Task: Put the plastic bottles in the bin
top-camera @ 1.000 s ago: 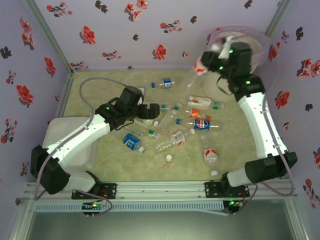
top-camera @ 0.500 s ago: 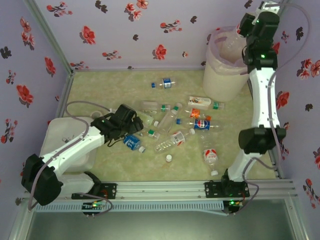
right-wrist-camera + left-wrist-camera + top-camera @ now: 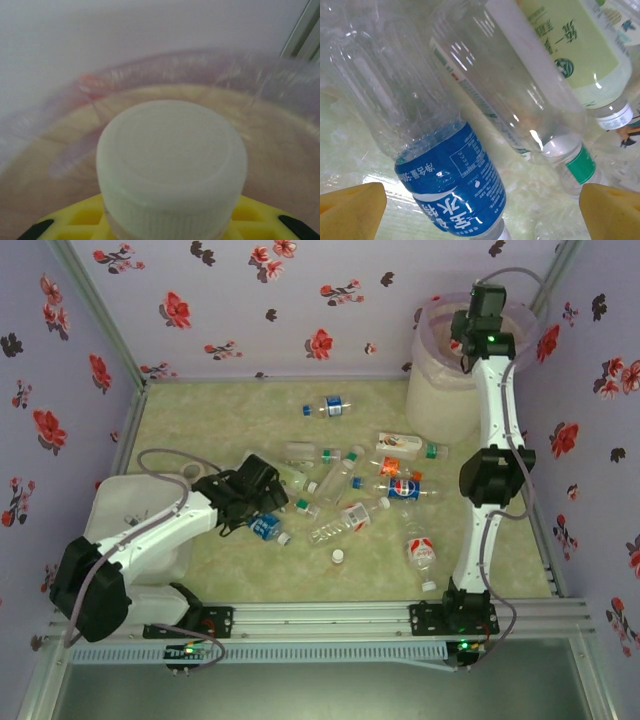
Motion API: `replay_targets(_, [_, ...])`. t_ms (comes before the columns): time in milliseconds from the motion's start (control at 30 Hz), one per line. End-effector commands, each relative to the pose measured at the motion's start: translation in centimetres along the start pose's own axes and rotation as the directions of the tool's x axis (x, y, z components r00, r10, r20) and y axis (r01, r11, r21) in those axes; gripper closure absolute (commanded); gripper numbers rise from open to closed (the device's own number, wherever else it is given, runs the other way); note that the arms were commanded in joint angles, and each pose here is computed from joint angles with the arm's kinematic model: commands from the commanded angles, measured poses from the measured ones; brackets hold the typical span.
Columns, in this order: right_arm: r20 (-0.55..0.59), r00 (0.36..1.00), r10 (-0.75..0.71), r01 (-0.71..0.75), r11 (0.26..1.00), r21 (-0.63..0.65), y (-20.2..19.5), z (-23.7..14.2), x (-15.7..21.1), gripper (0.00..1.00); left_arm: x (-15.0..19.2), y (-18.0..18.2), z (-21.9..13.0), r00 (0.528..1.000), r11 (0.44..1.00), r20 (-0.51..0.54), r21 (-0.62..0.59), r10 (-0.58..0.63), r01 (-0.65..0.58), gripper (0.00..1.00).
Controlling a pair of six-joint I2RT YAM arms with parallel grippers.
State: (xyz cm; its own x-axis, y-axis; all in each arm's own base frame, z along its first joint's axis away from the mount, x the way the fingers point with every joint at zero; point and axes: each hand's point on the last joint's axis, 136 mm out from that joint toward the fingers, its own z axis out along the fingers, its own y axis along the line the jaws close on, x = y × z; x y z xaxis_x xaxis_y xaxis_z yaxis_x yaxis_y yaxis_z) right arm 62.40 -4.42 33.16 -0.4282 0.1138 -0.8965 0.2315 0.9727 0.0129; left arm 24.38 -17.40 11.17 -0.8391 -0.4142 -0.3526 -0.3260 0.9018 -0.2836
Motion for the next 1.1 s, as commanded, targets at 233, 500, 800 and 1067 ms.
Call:
replay_targets(233, [-0.05, 0.999, 0.014, -0.014, 1.0, -0.001, -1.3, 0.2, 0.9, 0.23, 4.5, 2.1, 1.9, 0.995, 0.998, -0.104, -0.061, -0.009, 0.002, 0.0])
replay_targets(500, [0.062, 0.996, 0.06, -0.06, 0.998, -0.003, -2.8, -4.3, -3.9, 0.0, 4.8, 1.4, 2.4, 0.993, 1.0, -0.113, -0.023, -0.023, 0.021, 0.0])
replay_targets(800, [0.168, 0.972, 0.166, -0.158, 0.985, -0.062, -3.2, -12.7, -8.5, 0.0, 5.9, 1.4, 3.5, 0.99, 0.999, -0.137, -0.028, -0.042, 0.038, 0.0])
replay_targets(1067, [0.038, 0.972, 0.23, -0.22, 0.959, -0.181, 0.0, -16.5, -4.6, 0.0, 6.1, 2.8, 4.7, 0.989, 0.993, -0.106, -0.062, -0.103, 0.097, 0.03])
